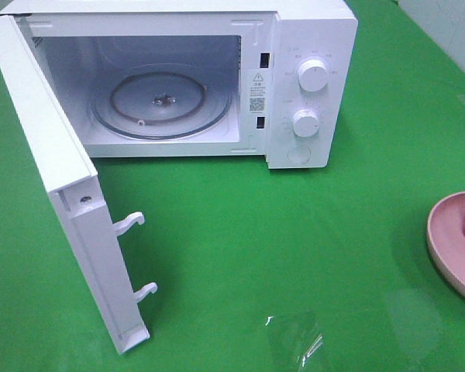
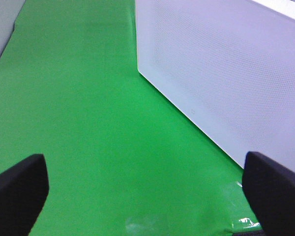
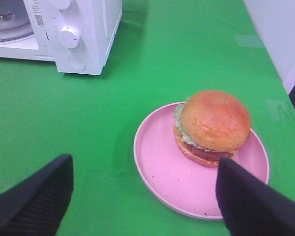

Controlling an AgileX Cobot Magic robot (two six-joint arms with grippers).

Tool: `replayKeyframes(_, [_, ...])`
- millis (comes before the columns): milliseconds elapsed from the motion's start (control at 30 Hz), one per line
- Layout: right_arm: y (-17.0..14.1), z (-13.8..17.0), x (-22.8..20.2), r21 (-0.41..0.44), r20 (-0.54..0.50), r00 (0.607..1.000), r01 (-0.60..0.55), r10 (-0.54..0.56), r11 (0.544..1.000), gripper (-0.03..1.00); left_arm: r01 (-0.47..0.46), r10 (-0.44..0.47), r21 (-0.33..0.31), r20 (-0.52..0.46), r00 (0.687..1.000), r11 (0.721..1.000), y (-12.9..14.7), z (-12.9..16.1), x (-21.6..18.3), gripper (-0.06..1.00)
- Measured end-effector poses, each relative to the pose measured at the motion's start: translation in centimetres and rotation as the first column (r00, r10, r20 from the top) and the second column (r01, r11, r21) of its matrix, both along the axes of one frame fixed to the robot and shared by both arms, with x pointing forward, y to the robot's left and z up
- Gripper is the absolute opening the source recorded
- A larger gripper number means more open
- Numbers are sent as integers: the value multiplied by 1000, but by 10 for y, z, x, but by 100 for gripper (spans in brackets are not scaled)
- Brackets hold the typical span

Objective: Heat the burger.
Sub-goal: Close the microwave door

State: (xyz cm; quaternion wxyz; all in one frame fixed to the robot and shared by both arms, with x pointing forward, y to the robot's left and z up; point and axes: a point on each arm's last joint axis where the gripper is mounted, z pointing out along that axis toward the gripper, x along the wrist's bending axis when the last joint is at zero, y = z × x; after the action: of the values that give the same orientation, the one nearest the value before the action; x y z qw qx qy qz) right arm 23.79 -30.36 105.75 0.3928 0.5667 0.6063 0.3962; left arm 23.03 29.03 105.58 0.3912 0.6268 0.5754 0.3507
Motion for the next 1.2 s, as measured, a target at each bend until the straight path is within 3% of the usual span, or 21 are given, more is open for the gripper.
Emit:
replayKeyframes(767, [0, 0, 0, 0, 0, 1000, 0, 0, 1000, 76, -3, 3, -7, 2, 1000, 1000, 0, 0, 0, 99])
replayKeyframes(1000, [0, 0, 0, 0, 0, 1000, 0, 0, 1000, 76, -14, 16, -25, 99, 995, 1000, 0, 20, 8, 98])
replayKeyframes(1200, [0, 0, 0, 0, 0, 1000, 0, 0, 1000, 76, -27, 31, -35, 117, 993, 999, 2, 30, 30, 94])
